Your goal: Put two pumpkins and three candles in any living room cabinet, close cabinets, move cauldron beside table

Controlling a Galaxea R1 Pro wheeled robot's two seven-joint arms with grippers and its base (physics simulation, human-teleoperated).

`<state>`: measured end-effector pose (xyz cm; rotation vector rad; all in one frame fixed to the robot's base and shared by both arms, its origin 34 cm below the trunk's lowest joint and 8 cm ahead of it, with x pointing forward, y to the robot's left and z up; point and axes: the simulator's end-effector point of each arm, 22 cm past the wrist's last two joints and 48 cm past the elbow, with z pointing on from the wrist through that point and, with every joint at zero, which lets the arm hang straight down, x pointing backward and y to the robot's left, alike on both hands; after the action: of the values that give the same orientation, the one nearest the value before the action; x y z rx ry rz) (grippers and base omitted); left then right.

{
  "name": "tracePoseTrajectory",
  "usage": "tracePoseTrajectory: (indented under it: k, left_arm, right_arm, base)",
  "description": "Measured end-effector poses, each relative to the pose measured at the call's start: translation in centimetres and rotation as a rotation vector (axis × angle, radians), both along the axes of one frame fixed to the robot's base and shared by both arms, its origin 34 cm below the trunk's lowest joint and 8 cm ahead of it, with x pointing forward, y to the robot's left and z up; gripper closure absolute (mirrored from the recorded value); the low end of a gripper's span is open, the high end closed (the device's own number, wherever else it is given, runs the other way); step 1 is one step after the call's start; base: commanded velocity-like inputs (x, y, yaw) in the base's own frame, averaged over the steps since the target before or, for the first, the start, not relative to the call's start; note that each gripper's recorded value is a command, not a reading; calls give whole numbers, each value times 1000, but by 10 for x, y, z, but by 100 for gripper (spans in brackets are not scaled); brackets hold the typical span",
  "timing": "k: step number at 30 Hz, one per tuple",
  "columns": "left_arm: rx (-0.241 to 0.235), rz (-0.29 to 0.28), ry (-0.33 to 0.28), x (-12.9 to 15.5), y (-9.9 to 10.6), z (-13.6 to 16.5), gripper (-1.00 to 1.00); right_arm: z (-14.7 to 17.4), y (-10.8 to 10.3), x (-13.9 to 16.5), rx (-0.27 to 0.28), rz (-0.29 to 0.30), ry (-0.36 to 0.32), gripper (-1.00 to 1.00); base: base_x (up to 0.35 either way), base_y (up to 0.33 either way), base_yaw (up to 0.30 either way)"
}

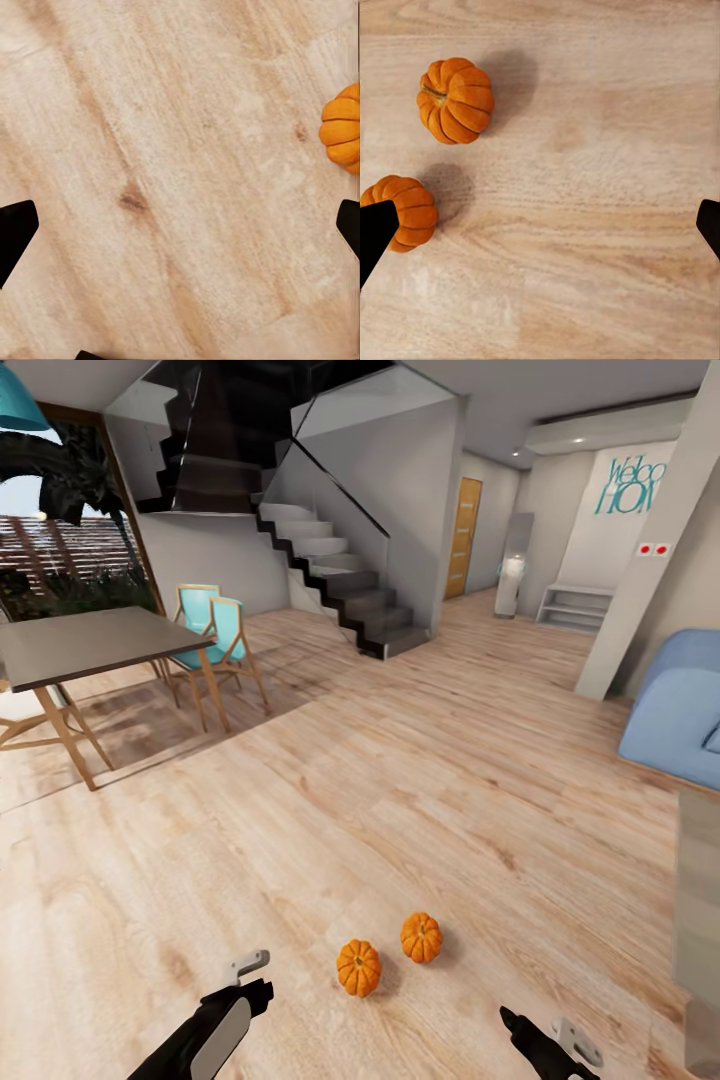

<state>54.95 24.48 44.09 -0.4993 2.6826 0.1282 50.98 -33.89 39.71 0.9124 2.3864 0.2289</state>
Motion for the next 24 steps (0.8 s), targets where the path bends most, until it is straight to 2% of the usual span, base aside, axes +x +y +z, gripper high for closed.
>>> tracePoseTrajectory:
  k: [15,24]
  left_arm:
    - [-1,1,0,0,0,0,-100]
    - [0,2,0,0,1,0,-100]
  right_arm:
    - [0,0,0,1,0,0,-100]
    - [0,0,0,1,1,1,-100]
  base:
    - [174,-184,234]
    - [174,-199,27]
